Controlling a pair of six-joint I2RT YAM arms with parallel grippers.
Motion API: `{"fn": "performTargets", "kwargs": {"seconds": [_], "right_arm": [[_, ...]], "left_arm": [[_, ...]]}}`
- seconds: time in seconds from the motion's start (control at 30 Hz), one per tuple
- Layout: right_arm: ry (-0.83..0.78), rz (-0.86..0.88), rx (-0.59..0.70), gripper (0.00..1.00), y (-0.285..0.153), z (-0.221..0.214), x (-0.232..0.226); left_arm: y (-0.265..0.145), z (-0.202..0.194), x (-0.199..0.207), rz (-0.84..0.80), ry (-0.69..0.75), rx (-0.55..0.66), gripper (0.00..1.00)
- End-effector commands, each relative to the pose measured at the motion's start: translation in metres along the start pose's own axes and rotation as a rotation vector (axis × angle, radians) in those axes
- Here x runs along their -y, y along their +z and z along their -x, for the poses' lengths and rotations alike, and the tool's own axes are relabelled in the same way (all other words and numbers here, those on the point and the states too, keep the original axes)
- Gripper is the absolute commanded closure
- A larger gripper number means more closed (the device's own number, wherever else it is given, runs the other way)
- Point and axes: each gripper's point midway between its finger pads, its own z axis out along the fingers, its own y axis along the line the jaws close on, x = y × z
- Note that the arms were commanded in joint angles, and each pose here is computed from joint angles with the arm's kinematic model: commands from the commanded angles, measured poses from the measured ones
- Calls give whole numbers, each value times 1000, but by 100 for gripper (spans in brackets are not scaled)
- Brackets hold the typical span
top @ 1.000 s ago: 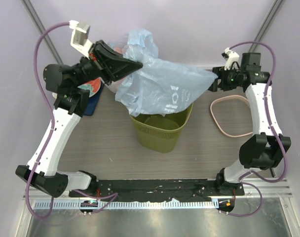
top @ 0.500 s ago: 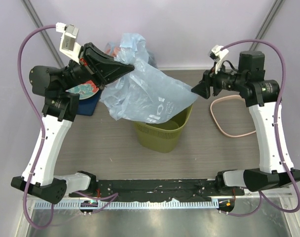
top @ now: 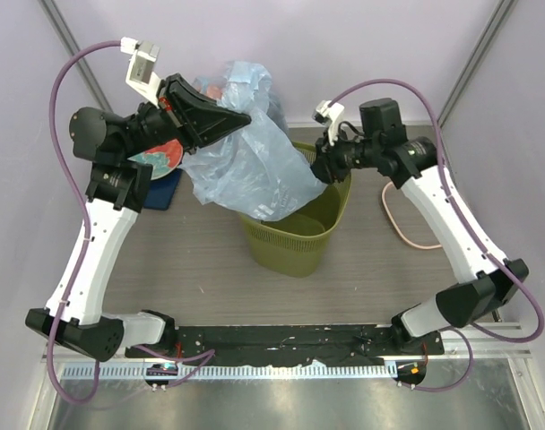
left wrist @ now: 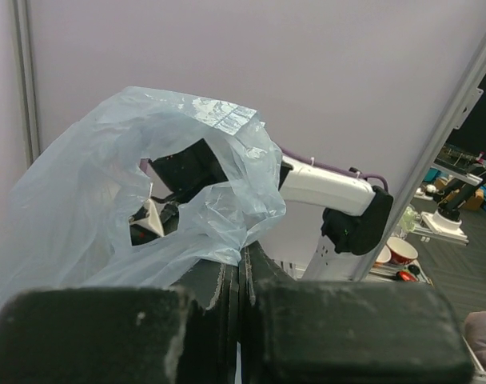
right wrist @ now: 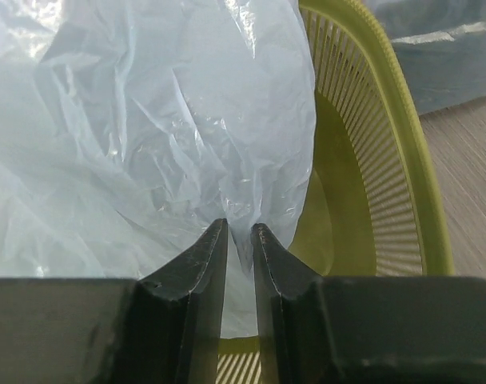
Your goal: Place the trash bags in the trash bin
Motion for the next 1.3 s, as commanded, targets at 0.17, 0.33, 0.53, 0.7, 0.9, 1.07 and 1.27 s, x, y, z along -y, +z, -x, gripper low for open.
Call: {"fn": "performTargets", "kwargs": {"seconds": [0.17, 0.33, 0.53, 0.7, 0.9, 1.07, 1.27], "right_arm": [[-22, -140, 13, 54, 0, 13, 25], [27, -233, 100, 25, -56, 34, 26], [99, -298, 185, 22, -107, 55, 12], [181, -113, 259, 24, -115, 68, -36], [242, -2, 339, 26, -110, 84, -51], [322, 116, 389, 23, -96, 107, -54], [324, 190, 385, 21, -81, 111, -66]], "left_arm": [[4, -47, -37, 82, -82, -66, 100], [17, -83, -44, 82, -106, -112, 100], [37, -118, -68, 137, -130, -160, 100], [47, -133, -67, 137, -150, -183, 100], [56, -141, -54, 89, -167, -209, 100], [55, -156, -49, 83, -141, -258, 100], [54, -159, -50, 105, -124, -286, 100]]}}
